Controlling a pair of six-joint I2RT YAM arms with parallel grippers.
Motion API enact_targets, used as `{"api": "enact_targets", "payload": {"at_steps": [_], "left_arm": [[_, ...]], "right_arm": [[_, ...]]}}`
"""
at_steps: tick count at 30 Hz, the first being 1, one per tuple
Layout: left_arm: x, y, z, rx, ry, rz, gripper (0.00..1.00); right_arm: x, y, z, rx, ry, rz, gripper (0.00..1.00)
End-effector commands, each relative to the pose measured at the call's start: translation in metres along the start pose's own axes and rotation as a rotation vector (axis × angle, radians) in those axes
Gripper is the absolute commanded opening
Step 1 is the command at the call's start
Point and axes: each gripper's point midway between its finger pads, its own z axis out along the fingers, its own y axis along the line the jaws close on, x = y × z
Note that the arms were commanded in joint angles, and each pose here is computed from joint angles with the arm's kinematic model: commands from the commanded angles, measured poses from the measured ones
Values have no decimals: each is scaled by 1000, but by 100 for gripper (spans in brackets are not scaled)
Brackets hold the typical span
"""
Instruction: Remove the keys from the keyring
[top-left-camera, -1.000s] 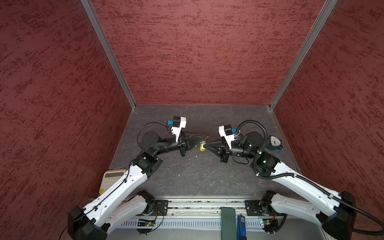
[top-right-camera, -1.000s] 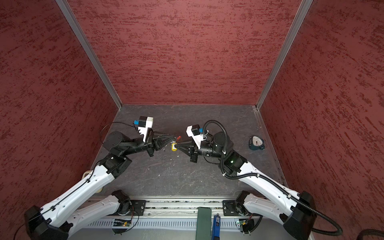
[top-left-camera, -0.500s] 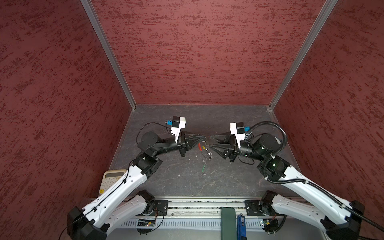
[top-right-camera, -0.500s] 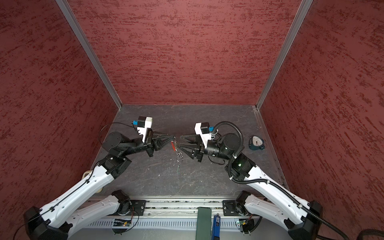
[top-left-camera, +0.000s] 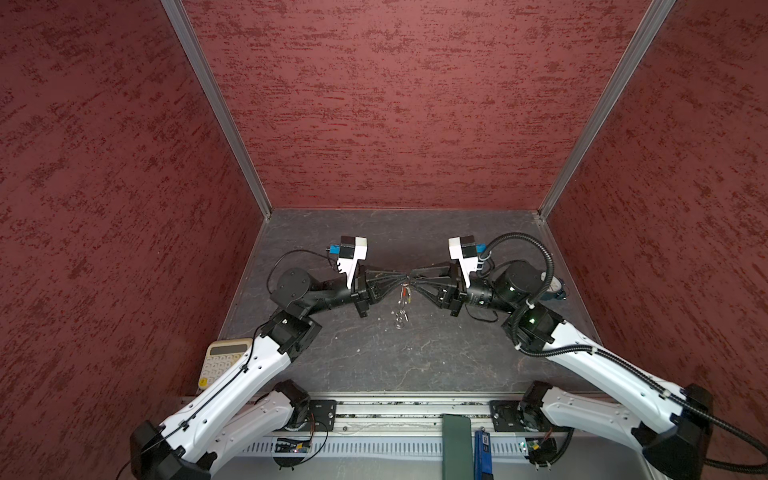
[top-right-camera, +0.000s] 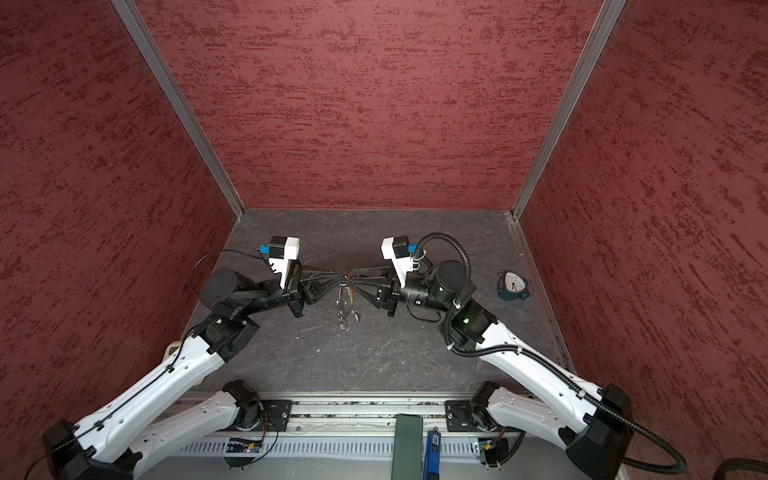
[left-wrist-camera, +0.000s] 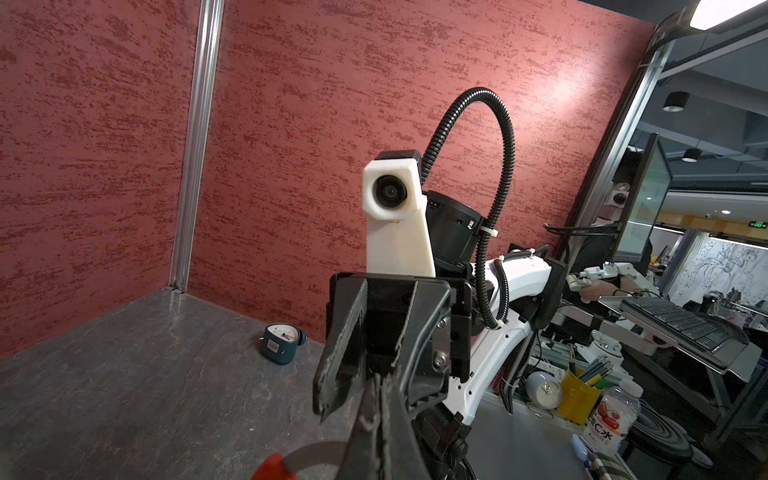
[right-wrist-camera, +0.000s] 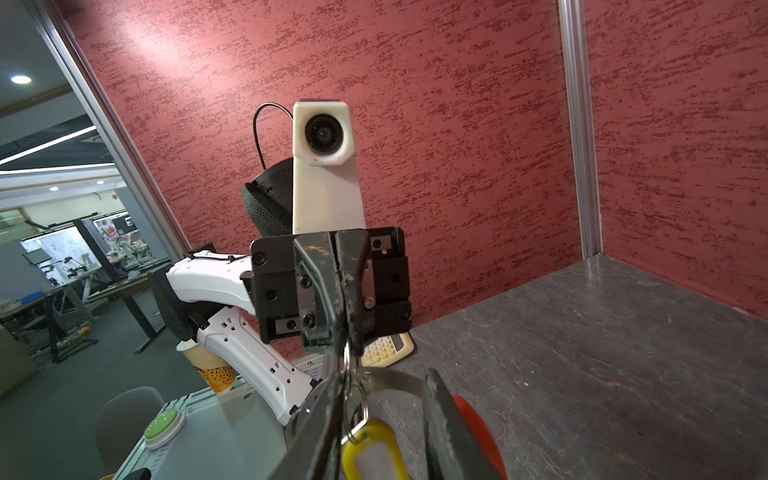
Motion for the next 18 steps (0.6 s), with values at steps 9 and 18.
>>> {"api": "enact_targets", "payload": {"at_steps": [9,18], "left_arm": [[-5,0,-2,-15,-29,34,0],[-4,2,0,-17,-26,22,0]], "right_arm": [[-22,18,5,-107,-45,-11,17],[-19,17,6,-103,-34,-4,0]]}}
